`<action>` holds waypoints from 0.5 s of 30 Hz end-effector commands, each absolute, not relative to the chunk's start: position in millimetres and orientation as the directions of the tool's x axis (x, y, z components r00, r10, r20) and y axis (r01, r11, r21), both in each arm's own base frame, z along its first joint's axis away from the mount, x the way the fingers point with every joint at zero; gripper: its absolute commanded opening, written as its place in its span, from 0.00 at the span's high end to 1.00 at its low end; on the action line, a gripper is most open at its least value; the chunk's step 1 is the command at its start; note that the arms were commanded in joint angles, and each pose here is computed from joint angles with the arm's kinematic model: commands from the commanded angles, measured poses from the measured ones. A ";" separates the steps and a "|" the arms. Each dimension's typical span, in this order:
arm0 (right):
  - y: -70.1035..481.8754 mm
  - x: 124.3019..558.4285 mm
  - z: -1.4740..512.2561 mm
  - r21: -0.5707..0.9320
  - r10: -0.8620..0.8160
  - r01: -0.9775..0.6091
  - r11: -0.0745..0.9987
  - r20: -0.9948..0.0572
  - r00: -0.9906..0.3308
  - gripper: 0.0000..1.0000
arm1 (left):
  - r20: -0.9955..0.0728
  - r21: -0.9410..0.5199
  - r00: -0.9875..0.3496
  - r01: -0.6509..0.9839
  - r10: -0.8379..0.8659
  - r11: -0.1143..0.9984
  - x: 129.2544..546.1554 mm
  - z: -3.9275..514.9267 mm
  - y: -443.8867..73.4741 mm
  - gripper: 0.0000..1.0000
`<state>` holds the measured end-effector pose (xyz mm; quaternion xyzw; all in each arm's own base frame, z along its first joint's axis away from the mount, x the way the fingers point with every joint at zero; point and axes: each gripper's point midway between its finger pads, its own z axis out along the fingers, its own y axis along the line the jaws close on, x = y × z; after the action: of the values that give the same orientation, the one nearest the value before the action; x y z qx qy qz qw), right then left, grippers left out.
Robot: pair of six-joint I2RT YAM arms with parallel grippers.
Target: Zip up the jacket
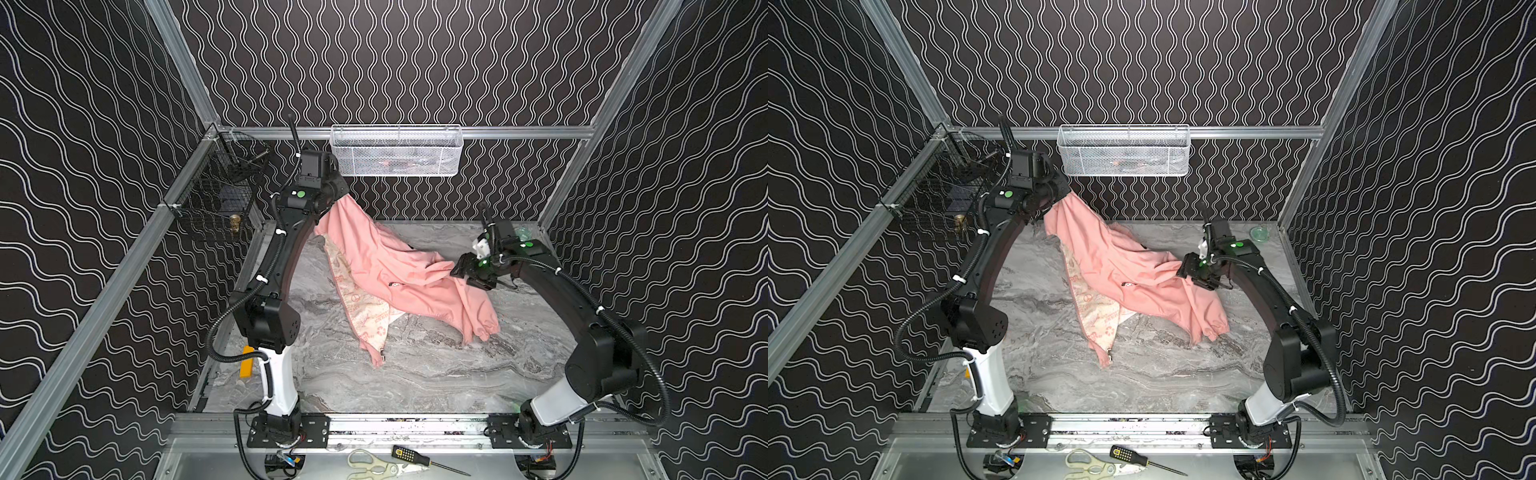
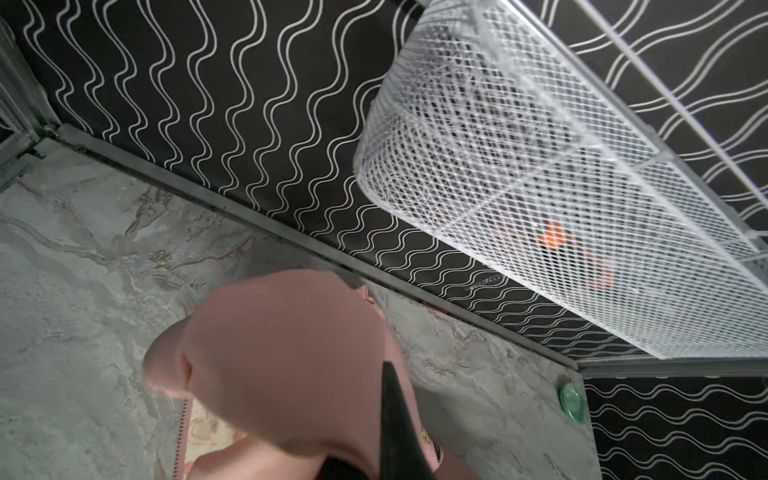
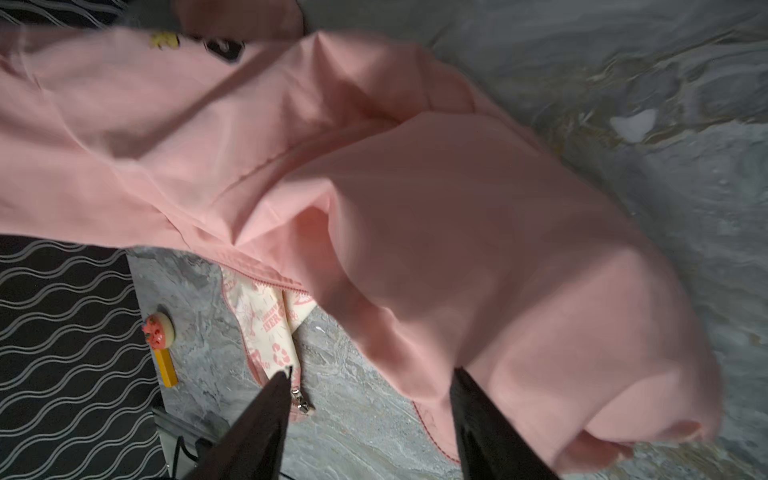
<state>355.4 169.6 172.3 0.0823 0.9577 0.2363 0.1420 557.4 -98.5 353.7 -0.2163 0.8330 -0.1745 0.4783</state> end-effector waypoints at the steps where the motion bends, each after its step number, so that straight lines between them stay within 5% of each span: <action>1: 179.4 340.1 154.3 0.408 0.154 0.051 0.912 -0.224 -0.962 0.34 | -0.711 -0.526 -0.435 -0.191 -0.552 0.829 563.6 354.1 -97.7 1.00; 11: 179.0 343.8 102.9 0.303 0.133 0.088 0.949 -0.131 -0.982 0.30 | -0.653 -0.485 -0.506 -0.293 -0.564 0.824 574.6 294.2 -92.2 1.00; 12: 179.9 347.4 101.7 0.301 0.133 0.090 0.949 -0.125 -0.983 0.31 | -0.632 -0.483 -0.520 -0.316 -0.574 0.817 576.2 282.8 -89.3 0.96; 15: 184.1 357.9 106.2 0.308 0.128 0.083 0.948 -0.130 -0.983 0.31 | -0.598 -0.487 -0.538 -0.346 -0.595 0.802 575.8 266.5 -85.7 0.61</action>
<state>353.6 184.2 102.8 0.0582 0.9829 0.1580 0.0750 579.2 -90.5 271.9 -0.2507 0.8639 -0.1531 0.4091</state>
